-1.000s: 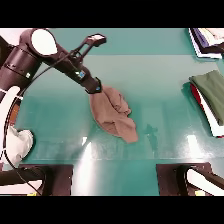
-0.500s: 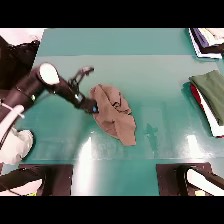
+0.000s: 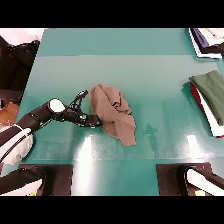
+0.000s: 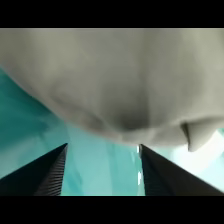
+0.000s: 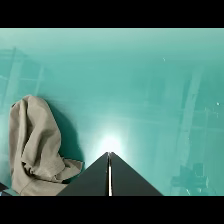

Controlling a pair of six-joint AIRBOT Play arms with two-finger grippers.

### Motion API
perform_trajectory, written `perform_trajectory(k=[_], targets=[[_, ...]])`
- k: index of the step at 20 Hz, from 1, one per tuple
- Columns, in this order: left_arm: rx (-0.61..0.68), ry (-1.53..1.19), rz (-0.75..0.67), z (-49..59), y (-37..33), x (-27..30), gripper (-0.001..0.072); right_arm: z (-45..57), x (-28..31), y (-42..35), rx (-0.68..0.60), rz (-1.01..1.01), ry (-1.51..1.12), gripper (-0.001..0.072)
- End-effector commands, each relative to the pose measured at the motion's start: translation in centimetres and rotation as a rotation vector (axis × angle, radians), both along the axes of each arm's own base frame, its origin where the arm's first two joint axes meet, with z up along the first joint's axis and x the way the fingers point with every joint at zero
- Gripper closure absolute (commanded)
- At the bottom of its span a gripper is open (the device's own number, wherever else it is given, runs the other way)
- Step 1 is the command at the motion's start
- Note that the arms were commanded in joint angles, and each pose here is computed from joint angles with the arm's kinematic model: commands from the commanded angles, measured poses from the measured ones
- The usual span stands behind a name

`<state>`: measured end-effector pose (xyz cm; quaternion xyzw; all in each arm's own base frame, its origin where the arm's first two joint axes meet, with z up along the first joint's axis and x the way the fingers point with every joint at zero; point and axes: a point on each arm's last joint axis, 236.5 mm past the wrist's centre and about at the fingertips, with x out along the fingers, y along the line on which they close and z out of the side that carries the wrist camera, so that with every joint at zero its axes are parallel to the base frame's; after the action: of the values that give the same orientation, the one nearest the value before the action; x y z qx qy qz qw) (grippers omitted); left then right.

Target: Fold the shirts.

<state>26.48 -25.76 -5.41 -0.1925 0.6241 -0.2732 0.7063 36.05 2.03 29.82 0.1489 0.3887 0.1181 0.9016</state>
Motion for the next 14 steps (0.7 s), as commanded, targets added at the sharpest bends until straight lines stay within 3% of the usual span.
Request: perform_trajectory(k=[1, 12, 13, 14], targets=[[-0.011, -0.043, 0.065, -0.2, 0.1, 1.4, 0.0168, 0.0, 0.0, 0.0, 0.001, 0.001, 0.001, 0.0697], [-0.057, 0.037, 0.137, -1.6, -0.9, 1.8, 0.017, -0.3, -0.4, 0.5, 0.0, 0.019, 0.02, 0.0697], [-0.064, 0.032, 0.149, -1.5, -1.0, 2.1, 0.0199, -0.4, -0.5, 0.6, -0.001, 0.025, 0.026, 0.0697], [-0.069, 0.021, 0.151, -1.2, -1.1, 2.4, 0.0432, -0.5, -0.5, 0.7, -0.002, 0.028, 0.028, 0.0697]])
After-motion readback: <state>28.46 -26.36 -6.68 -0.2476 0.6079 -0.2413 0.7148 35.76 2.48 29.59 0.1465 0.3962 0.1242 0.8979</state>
